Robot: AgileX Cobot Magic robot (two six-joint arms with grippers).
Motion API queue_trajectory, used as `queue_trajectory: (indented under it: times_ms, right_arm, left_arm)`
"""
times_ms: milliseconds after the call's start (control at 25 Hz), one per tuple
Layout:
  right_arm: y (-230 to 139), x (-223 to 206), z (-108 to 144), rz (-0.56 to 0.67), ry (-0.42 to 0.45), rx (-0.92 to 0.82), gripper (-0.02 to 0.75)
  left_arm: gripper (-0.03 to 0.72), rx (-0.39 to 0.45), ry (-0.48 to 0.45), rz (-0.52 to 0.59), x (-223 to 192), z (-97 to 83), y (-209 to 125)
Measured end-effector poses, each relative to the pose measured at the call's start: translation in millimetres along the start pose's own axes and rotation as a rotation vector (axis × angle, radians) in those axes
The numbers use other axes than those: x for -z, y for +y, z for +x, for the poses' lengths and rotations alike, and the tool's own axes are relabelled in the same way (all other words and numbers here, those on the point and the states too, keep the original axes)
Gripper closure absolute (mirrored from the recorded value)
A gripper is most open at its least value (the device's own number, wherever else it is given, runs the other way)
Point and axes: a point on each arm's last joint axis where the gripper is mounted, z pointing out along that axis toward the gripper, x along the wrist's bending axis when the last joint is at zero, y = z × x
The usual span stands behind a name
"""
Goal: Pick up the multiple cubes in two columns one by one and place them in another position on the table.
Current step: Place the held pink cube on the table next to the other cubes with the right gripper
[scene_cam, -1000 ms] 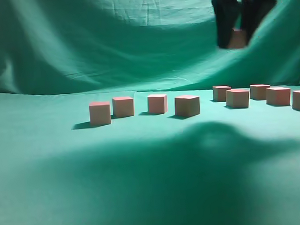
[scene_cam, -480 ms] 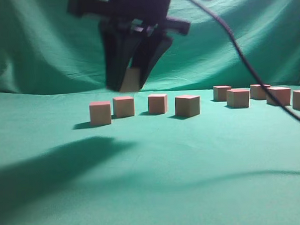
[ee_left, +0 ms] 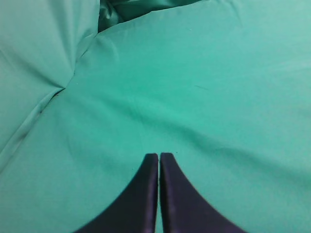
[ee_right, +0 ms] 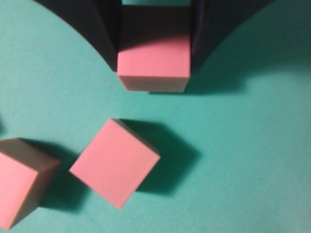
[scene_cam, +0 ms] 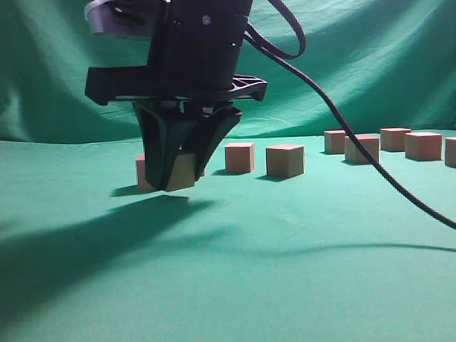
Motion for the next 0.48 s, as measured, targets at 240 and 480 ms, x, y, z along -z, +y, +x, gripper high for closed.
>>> queue_trajectory:
  times_ms: [240,480]
  right_arm:
    - [0.0,-7.3,-0.6,-0.004,-0.003,-0.001,0.478]
    - [-0.7,-10.3,-1.9,0.003,-0.016,0.015,0.478]
  left_arm:
    - [0.688,0.0,0.0,0.0,0.0,0.0,0.0]
    - [0.688,0.0,0.0,0.0,0.0,0.0,0.0]
